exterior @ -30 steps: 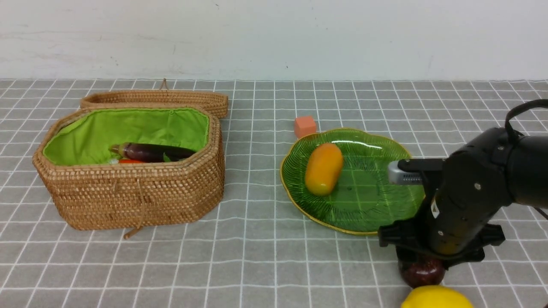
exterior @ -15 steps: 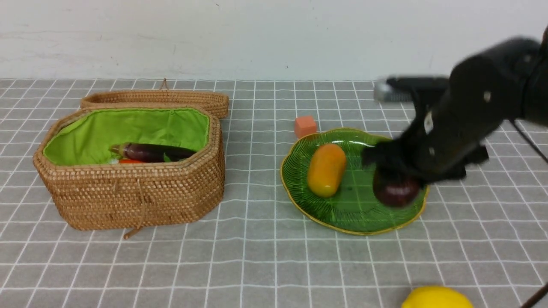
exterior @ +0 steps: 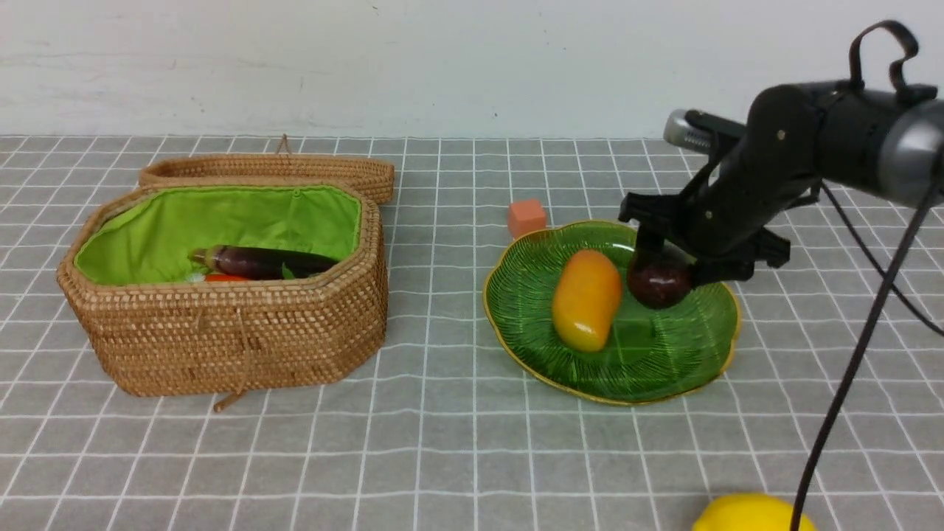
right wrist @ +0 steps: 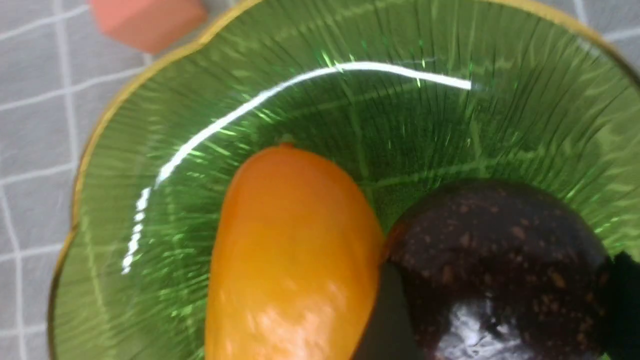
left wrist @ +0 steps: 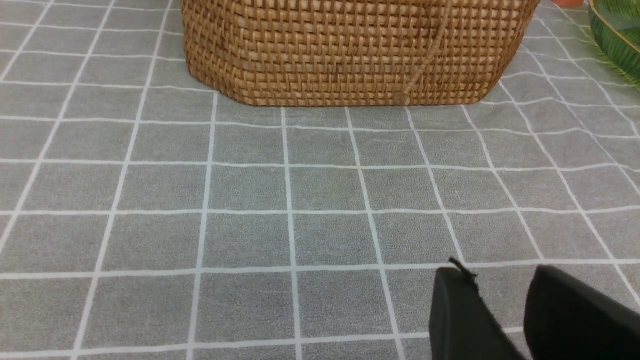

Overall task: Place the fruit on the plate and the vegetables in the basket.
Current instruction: Use the right arm to grab a mangosteen and put it into the right plate, then use the right arm to grab a lemon and put it into the right plate

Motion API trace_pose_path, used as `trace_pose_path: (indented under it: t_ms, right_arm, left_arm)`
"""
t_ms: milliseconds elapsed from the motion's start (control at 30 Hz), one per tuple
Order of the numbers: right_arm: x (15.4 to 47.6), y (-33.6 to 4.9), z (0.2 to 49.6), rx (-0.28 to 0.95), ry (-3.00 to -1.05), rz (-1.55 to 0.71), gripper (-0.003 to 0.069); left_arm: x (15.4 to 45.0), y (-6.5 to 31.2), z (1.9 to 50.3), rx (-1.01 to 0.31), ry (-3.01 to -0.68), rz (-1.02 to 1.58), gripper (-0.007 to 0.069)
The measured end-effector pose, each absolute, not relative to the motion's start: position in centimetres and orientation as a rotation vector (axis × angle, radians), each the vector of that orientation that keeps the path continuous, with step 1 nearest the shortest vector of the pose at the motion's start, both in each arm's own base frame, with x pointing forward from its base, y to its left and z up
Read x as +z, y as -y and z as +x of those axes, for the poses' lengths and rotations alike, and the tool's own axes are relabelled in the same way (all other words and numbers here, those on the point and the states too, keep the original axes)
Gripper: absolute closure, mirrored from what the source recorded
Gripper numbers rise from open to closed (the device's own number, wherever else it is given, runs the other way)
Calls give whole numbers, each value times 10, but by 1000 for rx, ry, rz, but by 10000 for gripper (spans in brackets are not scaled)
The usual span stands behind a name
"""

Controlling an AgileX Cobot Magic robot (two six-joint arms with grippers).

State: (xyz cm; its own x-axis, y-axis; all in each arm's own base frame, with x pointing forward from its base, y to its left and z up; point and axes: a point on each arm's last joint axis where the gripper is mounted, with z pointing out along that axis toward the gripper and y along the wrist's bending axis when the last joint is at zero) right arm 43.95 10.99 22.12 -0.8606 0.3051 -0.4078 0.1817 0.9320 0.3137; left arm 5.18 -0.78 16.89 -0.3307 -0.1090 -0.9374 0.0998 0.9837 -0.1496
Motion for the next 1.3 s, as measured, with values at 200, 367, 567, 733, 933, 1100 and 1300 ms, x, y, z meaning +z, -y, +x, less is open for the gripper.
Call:
trace_pose_path:
  t_ms: [200,367,567,733,933,1100,1300]
  right_arm:
    - [222,-110,440,366,-2637,298,41]
    - [248,-102,425,306,-2676,242,-16]
    - [308,-86,379,176,-2732,-10,53]
    - [338,-89,308,190,-2723,-373,93]
    - [301,-100,226,191,-2571,-893,99]
    - [249,-100,200,29,-2371,-1341,99]
    - [208,-99,202,-37,-2311,-1489,99]
  left_arm:
    - [169,8,52,-211,-1896,-7,421]
    - [169,8,52,-211,-1896,-7,418]
    - [169,8,52,-211,-1896,-7,412]
    - [169,8,52,-211,-1896,-7,407]
    - [169,8,52,-211,-1896,-7,405]
    - [169,8,52,-211,-1896,-7,399]
    - [169,8,52,-211,-1896,-7,390]
